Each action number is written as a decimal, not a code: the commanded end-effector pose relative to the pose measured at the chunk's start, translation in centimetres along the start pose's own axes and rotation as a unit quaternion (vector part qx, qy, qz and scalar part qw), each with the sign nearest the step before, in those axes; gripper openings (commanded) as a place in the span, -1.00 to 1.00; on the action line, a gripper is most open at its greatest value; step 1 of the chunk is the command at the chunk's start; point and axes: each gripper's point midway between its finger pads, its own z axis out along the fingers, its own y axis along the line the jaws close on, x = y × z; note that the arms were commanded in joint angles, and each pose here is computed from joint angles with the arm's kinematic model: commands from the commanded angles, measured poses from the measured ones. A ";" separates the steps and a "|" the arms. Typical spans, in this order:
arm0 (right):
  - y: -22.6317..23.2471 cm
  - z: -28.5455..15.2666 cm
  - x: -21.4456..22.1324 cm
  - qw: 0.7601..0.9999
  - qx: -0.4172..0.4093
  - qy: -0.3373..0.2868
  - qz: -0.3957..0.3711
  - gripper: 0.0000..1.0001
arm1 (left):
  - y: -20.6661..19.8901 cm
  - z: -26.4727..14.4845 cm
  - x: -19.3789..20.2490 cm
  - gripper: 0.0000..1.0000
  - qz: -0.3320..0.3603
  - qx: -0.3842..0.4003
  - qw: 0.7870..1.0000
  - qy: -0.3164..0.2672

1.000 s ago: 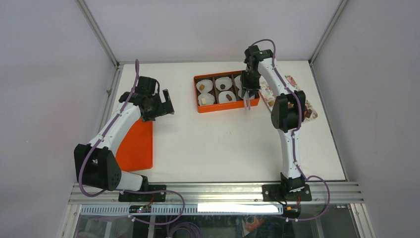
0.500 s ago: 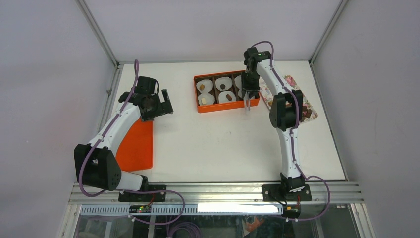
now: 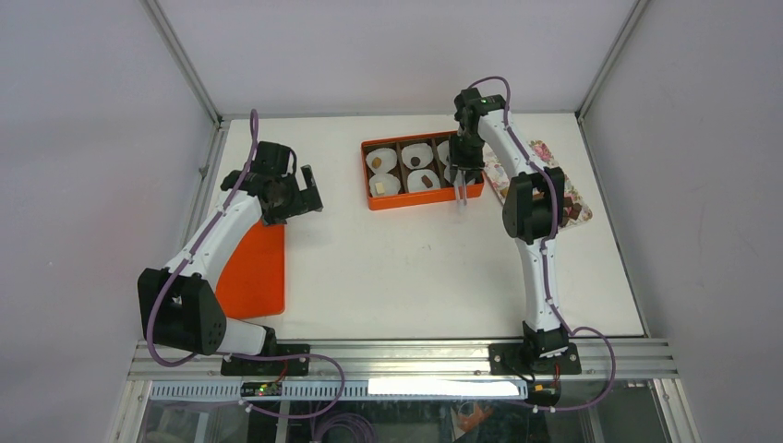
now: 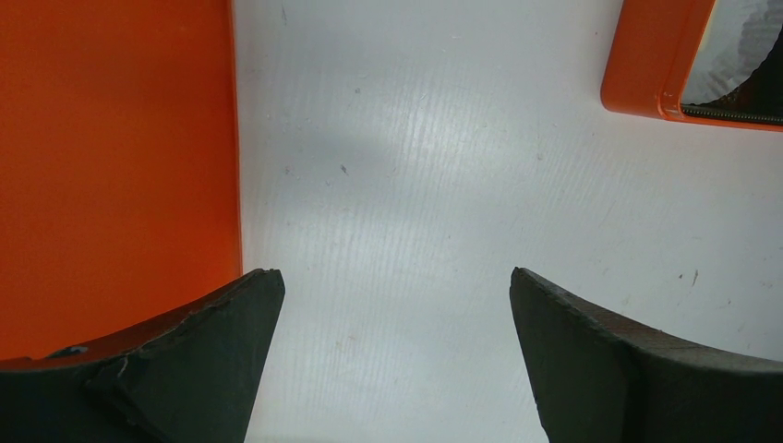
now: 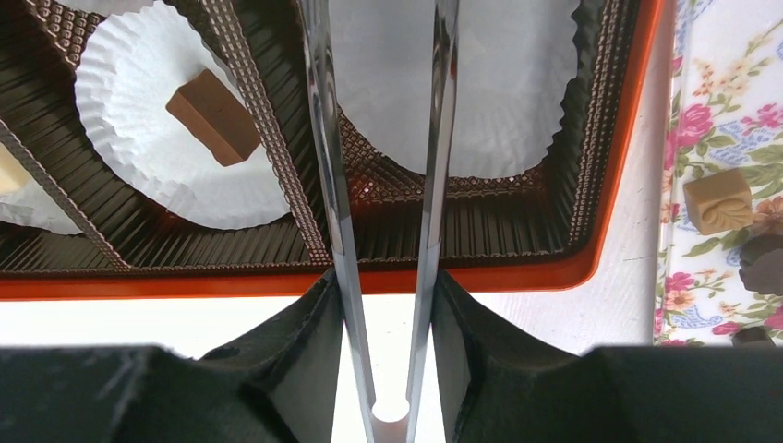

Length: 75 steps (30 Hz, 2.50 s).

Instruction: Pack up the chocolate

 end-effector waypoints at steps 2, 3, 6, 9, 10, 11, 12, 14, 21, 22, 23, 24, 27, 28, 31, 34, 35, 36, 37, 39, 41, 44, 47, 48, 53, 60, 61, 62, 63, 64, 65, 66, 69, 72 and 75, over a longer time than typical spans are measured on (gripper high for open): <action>0.2 -1.8 -1.5 0.999 0.002 -0.037 -0.003 -0.17 | -0.2 -1.8 -2.1 0.98 -0.003 0.006 0.999 -0.038; 0.0 -1.8 -1.5 0.999 0.004 -0.037 -0.003 -0.16 | -0.2 -1.8 -2.0 0.98 -0.003 0.007 0.999 -0.039; 0.0 -2.0 -1.6 0.999 0.004 -0.040 -0.004 -0.16 | -0.1 -1.9 -2.0 0.98 -0.003 0.007 0.999 -0.039; 0.4 -2.8 -1.7 0.999 -0.006 -0.047 -0.005 -0.20 | -0.2 -2.2 -2.1 0.98 -0.003 0.008 0.999 -0.042; 0.6 -3.3 -1.8 0.999 -0.013 -0.052 -0.006 -0.21 | -0.2 -2.2 -2.1 0.98 -0.004 0.009 0.999 -0.043; 0.8 -3.9 -1.9 0.998 -0.019 -0.059 -0.006 -0.23 | -0.2 -2.3 -2.2 0.98 -0.004 0.010 0.999 -0.043; 1.0 -4.6 -2.0 0.997 -0.025 -0.067 -0.007 -0.23 | -0.3 -2.3 -2.2 0.98 -0.005 0.010 0.999 -0.044; 1.3 -6.8 -2.3 0.995 -0.032 -0.091 -0.008 -0.26 | -0.4 -2.4 -2.2 0.98 -0.006 0.013 0.999 -0.043; -2.3 -12.9 0.1 0.990 -0.025 -0.140 0.017 -0.29 | -0.7 -2.7 -2.2 0.98 -0.010 0.022 0.999 -0.045; -3.4 -13.2 0.9 0.990 -0.023 -0.139 0.028 -0.29 | -0.6 -2.7 -2.1 0.98 -0.011 0.022 0.999 -0.044; -4.4 -13.8 1.8 0.989 -0.022 -0.143 0.038 -0.30 | -0.6 -2.6 -2.0 0.98 -0.011 0.021 0.999 -0.042; -5.4 -14.2 2.7 0.988 -0.020 -0.147 0.048 -0.30 | -0.6 -2.5 -1.8 0.98 -0.012 0.021 0.999 -0.039; -8.9 -14.9 6.0 0.987 -0.001 -0.140 0.084 -0.30 | -0.7 -2.1 -1.6 0.98 -0.014 0.022 0.999 -0.032; -10.1 -14.8 7.2 0.986 0.007 -0.132 0.099 -0.29 | -0.7 -1.9 -1.6 0.98 -0.014 0.023 0.999 -0.030; -12.7 -13.3 11.0 0.987 0.025 -0.082 0.137 -0.30 | -1.0 -1.5 -1.5 0.98 -0.013 0.028 0.999 -0.027; -12.9 -12.1 12.9 0.985 0.012 -0.059 0.162 -0.30 | -1.2 -1.5 -1.7 0.98 -0.013 0.032 0.999 -0.028; -12.8 -11.6 13.3 0.984 0.004 -0.054 0.167 -0.30 | -1.2 -1.5 -1.6 0.98 -0.013 0.033 0.999 -0.027; -12.6 -11.3 13.5 0.984 -0.002 -0.049 0.172 -0.30 | -1.2 -1.5 -1.6 0.98 -0.013 0.033 0.999 -0.027; -12.4 -10.9 13.5 0.984 -0.007 -0.046 0.175 -0.29 | -1.2 -1.5 -1.6 0.98 -0.013 0.034 0.999 -0.028; -12.4 -10.2 13.6 0.983 -0.010 -0.038 0.180 -0.28 | -1.1 -1.4 -1.4 0.98 -0.011 0.033 0.999 -0.026; -12.3 -9.9 13.5 0.982 -0.011 -0.033 0.183 -0.28 | -1.0 -1.5 -1.3 0.98 -0.008 0.034 0.999 -0.026; -12.5 -9.4 13.6 0.982 -0.007 -0.026 0.185 -0.26 | -0.9 -1.5 -1.2 0.98 -0.007 0.032 0.999 -0.027; -12.5 -8.9 13.8 0.982 -0.006 -0.016 0.186 -0.25 | -0.9 -1.4 -1.1 0.98 -0.008 0.031 0.999 -0.026; -12.5 -8.7 13.9 0.982 -0.005 -0.014 0.186 -0.24 | -0.9 -1.3 -1.0 0.98 -0.008 0.032 0.999 -0.025; -13.1 -8.0 14.4 0.982 0.011 -0.011 0.187 -0.24 | -0.9 -1.1 -0.9 0.98 -0.008 0.032 0.999 -0.023; -12.9 -6.3 15.1 0.982 0.006 0.011 0.186 -0.24 | -1.0 -1.1 -1.1 0.98 -0.007 0.035 0.999 -0.022; -12.9 -6.1 15.3 0.983 0.007 0.015 0.185 -0.23 | -1.1 -1.1 -1.0 0.98 -0.007 0.037 0.999 -0.021; -12.9 -5.9 15.4 0.983 0.007 0.017 0.184 -0.23 | -1.1 -1.1 -1.0 0.98 -0.007 0.037 0.999 -0.020; -12.8 -5.8 15.5 0.983 0.007 0.019 0.183 -0.23 | -1.2 -1.1 -1.1 0.98 -0.008 0.038 0.999 -0.021; -12.8 -5.7 15.5 0.983 0.006 0.019 0.182 -0.23 | -1.2 -1.1 -1.0 0.98 -0.007 0.038 0.999 -0.020; -12.7 -5.6 15.6 0.983 0.006 0.021 0.181 -0.22 | -1.2 -1.1 -1.0 0.98 -0.008 0.038 0.999 -0.020; -12.6 -5.5 15.6 0.983 0.004 0.021 0.180 -0.22 | -1.2 -1.1 -1.1 0.98 -0.009 0.039 0.999 -0.020; -12.3 -5.2 15.5 0.984 0.000 0.025 0.176 -0.20 | -1.4 -1.1 -1.1 0.98 -0.011 0.041 0.999 -0.019; -12.0 -5.0 15.3 0.985 0.000 0.026 0.171 -0.20 | -1.4 -1.1 -1.1 0.98 -0.011 0.042 0.999 -0.019; -11.9 -4.8 15.1 0.986 0.000 0.026 0.165 -0.20 | -1.4 -1.2 -1.1 0.98 -0.011 0.042 0.999 -0.020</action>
